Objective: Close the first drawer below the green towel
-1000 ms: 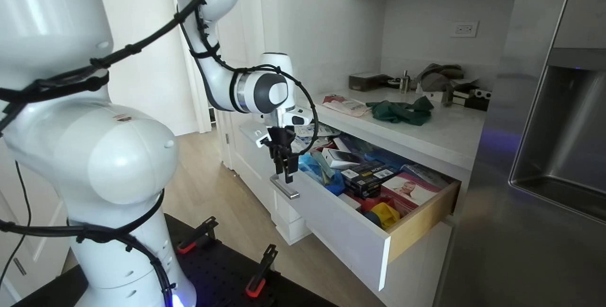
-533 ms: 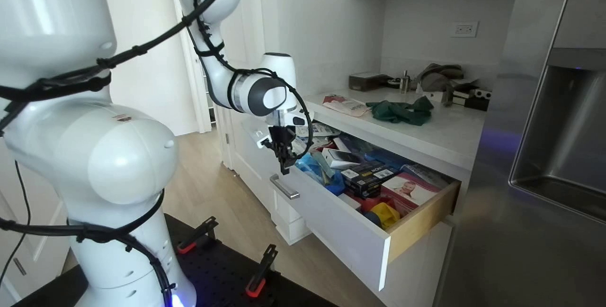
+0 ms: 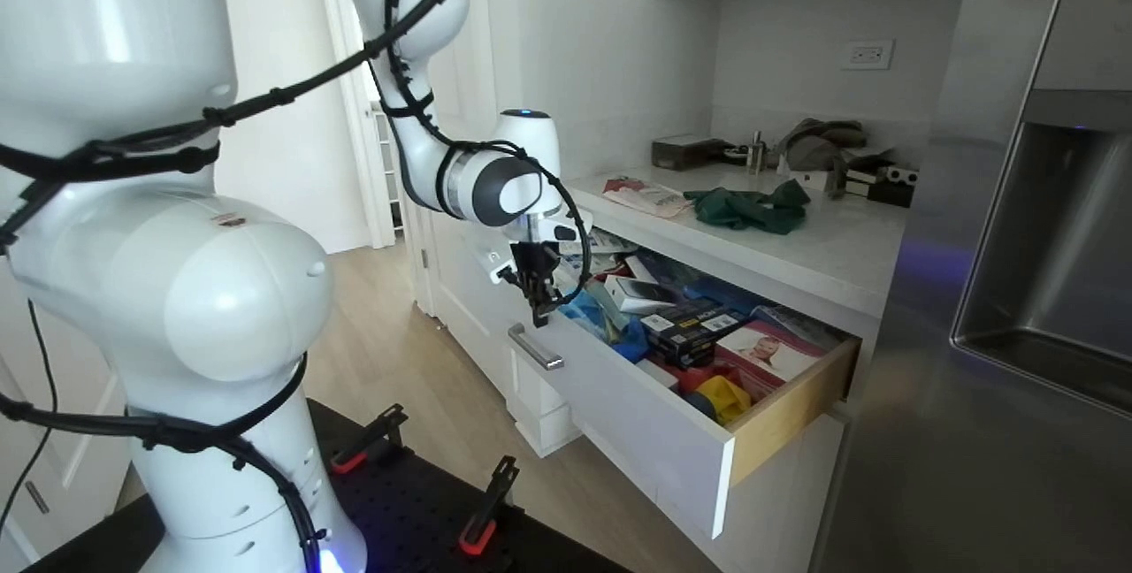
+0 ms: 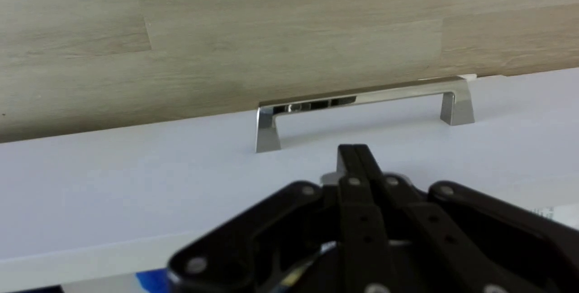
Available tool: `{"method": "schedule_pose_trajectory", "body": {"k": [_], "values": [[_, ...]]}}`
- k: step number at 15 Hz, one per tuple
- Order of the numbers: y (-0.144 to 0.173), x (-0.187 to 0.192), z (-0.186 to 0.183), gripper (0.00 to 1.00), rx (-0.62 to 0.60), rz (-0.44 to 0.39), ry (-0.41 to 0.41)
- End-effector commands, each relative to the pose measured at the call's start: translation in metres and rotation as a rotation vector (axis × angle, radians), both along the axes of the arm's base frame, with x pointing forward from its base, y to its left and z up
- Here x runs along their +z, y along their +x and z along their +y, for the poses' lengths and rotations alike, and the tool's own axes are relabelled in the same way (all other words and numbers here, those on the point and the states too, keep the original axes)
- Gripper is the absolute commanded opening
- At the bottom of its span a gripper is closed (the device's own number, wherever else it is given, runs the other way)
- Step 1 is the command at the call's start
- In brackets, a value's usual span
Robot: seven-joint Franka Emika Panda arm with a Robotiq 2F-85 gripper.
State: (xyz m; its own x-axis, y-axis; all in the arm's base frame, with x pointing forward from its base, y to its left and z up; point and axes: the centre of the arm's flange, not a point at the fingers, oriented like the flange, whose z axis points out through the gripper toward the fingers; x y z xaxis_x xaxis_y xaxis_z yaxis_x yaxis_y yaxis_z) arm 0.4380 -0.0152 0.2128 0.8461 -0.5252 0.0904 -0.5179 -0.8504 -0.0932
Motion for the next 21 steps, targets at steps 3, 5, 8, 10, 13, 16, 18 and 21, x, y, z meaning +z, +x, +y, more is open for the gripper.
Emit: {"method": "schedule_pose_trajectory", "body": {"k": [3,5,8,10,13,16,18,21], "values": [[0.028,-0.005,-0.002,0.02,0.001,-0.110,0.031],[0.039,-0.003,0.000,0.02,-0.007,-0.147,0.042],[0.056,-0.001,0.000,0.02,-0.028,-0.187,0.049],[0.070,-0.001,-0.004,0.02,-0.050,-0.210,0.048],[0.094,0.000,-0.013,0.02,-0.097,-0.241,0.047],[0.116,0.000,-0.025,0.02,-0.131,-0.270,0.044],[0.132,-0.001,-0.033,0.02,-0.156,-0.299,0.043],[0.153,-0.001,-0.043,0.02,-0.209,-0.316,0.037]]}}
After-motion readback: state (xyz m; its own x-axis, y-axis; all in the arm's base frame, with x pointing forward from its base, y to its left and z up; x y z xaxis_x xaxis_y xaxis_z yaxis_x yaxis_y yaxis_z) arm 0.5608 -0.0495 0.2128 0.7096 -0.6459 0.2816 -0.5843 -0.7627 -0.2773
